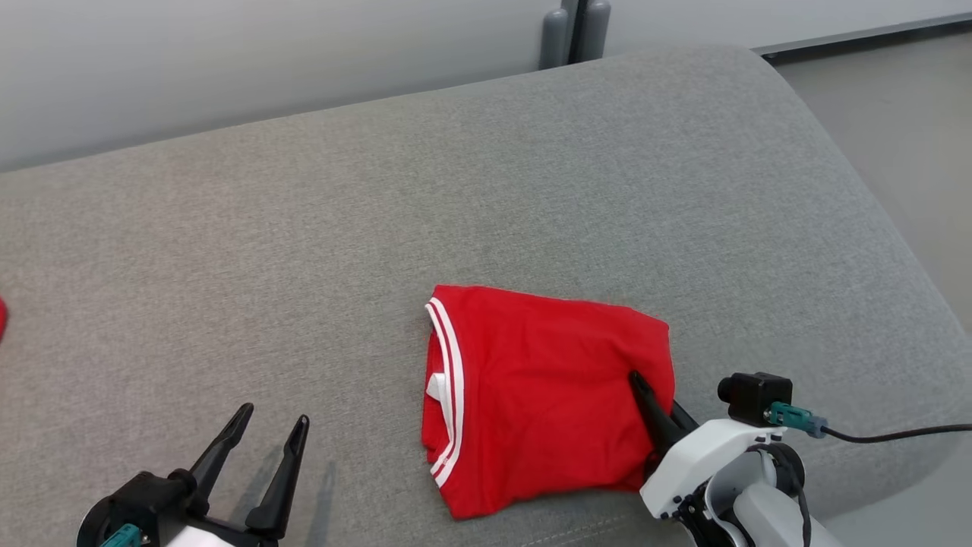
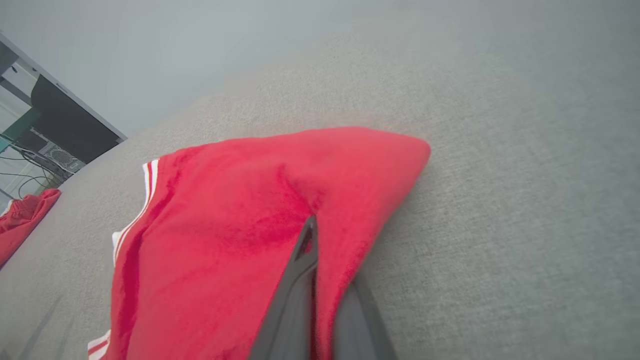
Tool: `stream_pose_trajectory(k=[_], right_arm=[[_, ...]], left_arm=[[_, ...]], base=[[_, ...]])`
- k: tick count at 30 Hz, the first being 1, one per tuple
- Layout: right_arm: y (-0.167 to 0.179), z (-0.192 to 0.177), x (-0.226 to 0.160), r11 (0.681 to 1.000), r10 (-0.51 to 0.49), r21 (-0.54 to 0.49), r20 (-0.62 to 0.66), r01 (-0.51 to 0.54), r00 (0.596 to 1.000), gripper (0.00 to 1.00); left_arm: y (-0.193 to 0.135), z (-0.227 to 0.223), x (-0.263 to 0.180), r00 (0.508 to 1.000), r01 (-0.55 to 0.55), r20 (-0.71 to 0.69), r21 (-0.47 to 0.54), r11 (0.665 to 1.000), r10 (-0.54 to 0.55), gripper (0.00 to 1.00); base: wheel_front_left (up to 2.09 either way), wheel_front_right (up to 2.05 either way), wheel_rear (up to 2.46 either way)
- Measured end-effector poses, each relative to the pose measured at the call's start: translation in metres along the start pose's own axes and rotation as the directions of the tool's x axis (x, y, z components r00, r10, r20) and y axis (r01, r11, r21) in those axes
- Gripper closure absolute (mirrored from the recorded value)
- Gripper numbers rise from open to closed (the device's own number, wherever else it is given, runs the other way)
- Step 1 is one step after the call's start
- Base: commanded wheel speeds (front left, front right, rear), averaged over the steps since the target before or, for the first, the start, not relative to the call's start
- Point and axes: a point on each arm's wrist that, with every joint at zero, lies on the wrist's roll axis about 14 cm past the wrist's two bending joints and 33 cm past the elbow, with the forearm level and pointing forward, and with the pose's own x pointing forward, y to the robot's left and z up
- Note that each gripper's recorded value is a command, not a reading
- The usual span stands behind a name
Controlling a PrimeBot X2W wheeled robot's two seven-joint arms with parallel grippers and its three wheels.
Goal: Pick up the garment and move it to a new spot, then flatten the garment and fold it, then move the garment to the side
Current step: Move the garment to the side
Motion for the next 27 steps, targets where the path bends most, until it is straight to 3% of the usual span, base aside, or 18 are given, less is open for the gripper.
stream_pose_trajectory(k=[10, 18, 27], right_arm=[[-0.027, 0.000, -0.005, 0.996, -0.075, -0.038, -0.002, 0.075, 0.997, 1.00], [-0.054, 0.053, 0.048, 0.970, -0.119, -0.207, 0.066, 0.131, 0.991, 1.00], [-0.091, 0.086, 0.082, 0.922, -0.228, -0.298, 0.100, 0.247, 0.969, 1.00]], left_arm=[[-0.007, -0.009, 0.019, 0.998, 0.062, -0.026, -0.003, 0.998, -0.062, 0.00], [0.024, -0.025, 0.016, 0.995, 0.045, -0.085, 0.000, 0.999, -0.045, 0.00], [0.049, -0.034, 0.003, 0.993, -0.002, -0.119, 0.002, 1.000, 0.002, 0.00]], base=[[0.00, 0.00, 0.00], [0.00, 0.00, 0.00], [0.00, 0.00, 0.00]])
